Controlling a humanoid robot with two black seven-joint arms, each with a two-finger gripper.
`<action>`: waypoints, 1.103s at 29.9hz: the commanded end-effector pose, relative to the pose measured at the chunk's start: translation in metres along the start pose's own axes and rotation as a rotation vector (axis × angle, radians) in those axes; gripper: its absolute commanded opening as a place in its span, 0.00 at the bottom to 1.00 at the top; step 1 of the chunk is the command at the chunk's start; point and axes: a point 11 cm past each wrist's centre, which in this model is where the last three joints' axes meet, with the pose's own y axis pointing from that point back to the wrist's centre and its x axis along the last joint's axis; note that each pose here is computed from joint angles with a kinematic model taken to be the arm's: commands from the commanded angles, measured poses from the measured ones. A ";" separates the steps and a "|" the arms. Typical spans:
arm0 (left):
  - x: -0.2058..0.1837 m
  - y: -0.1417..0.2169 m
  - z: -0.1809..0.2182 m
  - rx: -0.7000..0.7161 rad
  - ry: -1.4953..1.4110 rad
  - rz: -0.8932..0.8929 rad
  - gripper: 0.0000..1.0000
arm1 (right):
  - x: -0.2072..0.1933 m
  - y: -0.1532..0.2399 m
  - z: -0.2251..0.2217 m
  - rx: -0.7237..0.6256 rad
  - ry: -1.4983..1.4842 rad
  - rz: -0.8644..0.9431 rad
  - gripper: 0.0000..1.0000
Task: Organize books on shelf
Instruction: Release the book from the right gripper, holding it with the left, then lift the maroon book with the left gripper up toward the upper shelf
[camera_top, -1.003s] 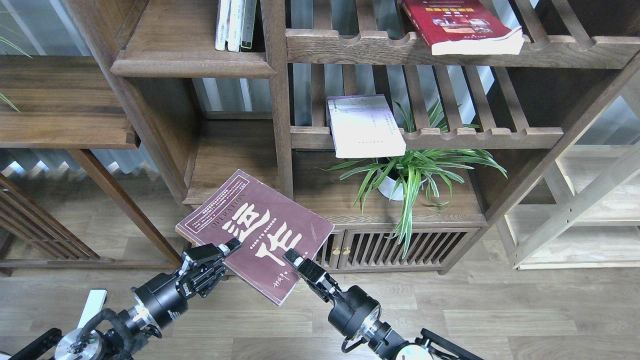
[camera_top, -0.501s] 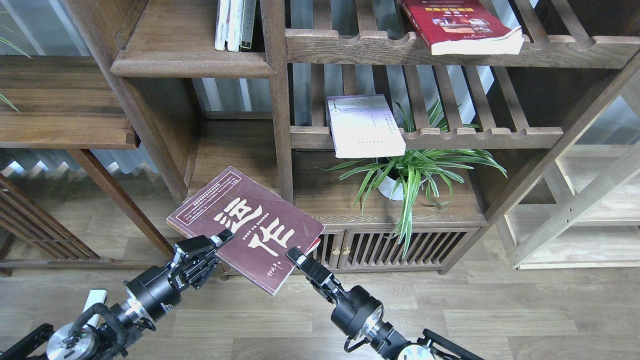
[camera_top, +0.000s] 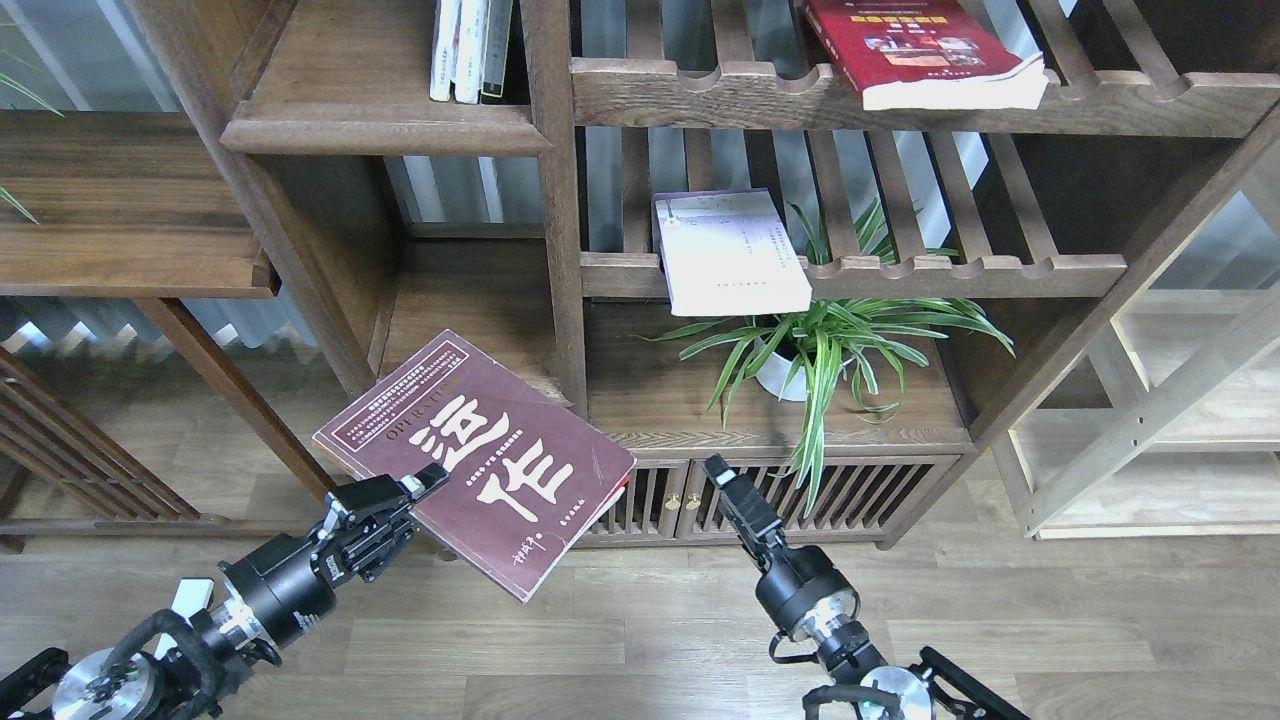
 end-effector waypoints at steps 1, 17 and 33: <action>-0.006 -0.002 0.000 0.008 -0.011 -0.013 0.02 | 0.006 0.010 0.003 0.005 -0.018 -0.007 0.99; -0.067 0.073 0.094 -0.011 -0.498 0.169 0.02 | 0.009 0.012 0.007 -0.014 -0.019 0.002 0.99; -0.178 0.142 0.160 -0.069 -0.903 0.330 0.02 | -0.013 -0.014 -0.004 -0.026 0.024 -0.051 0.99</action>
